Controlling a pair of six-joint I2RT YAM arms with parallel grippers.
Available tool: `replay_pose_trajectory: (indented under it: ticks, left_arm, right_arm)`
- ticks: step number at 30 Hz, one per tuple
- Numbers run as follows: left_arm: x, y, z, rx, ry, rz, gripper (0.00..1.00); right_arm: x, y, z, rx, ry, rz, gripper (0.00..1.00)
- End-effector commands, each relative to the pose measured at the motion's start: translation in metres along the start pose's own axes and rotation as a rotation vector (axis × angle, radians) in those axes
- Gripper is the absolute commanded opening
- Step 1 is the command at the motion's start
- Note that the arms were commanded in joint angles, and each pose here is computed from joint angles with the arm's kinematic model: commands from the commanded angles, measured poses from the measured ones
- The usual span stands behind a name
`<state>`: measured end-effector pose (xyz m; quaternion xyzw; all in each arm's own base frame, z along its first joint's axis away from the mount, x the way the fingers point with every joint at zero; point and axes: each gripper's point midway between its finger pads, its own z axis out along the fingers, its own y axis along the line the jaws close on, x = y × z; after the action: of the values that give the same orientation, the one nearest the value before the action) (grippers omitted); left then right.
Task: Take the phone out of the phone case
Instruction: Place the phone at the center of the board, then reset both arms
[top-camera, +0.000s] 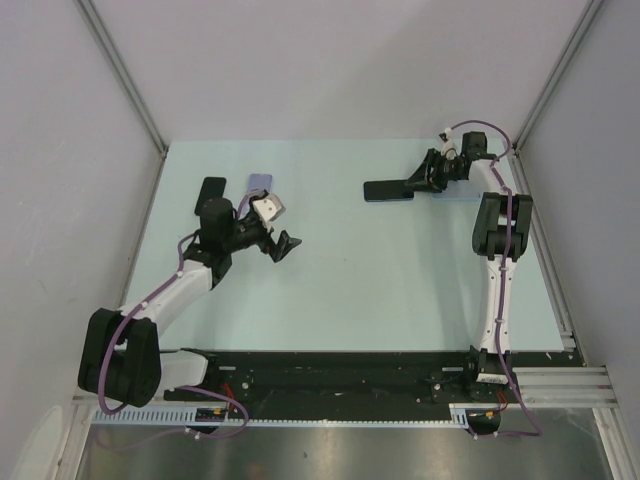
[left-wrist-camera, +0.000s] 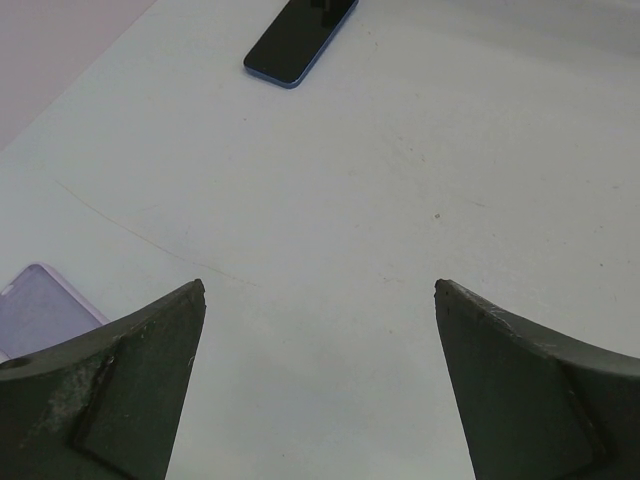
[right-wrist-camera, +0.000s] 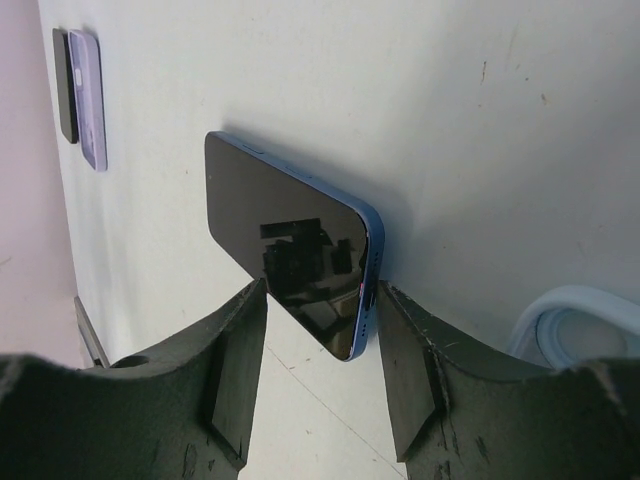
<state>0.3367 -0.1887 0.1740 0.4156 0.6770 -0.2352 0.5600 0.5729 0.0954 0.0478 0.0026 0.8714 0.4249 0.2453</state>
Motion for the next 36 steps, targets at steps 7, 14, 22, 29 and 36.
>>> replay_pose_trajectory:
  ticks: [7, 14, 22, 29, 36]
  left_arm:
    - [-0.004, -0.001, 0.0, 0.013, -0.03, -0.012, 1.0]
    - [-0.01, 0.007, -0.005, -0.025, -0.039, -0.008, 1.0]
    - [-0.036, 0.043, -0.037, -0.169, -0.08, -0.018, 1.0]
    - [-0.044, 0.058, -0.079, -0.32, -0.047, 0.015, 1.0]
    - [-0.037, 0.058, -0.118, -0.436, -0.038, -0.018, 1.0]
  right_arm:
    - [-0.013, 0.024, -0.023, 0.013, -0.037, -0.088, 0.52]
    - [-0.025, 0.04, -0.047, 0.025, -0.07, -0.124, 0.53]
    - [-0.022, 0.109, -0.119, -0.017, -0.127, -0.247, 0.98]
    - [0.012, 0.149, -0.191, 0.002, -0.191, -0.327, 1.0]
    - [0.044, 0.162, -0.259, 0.093, -0.316, -0.361, 1.0]
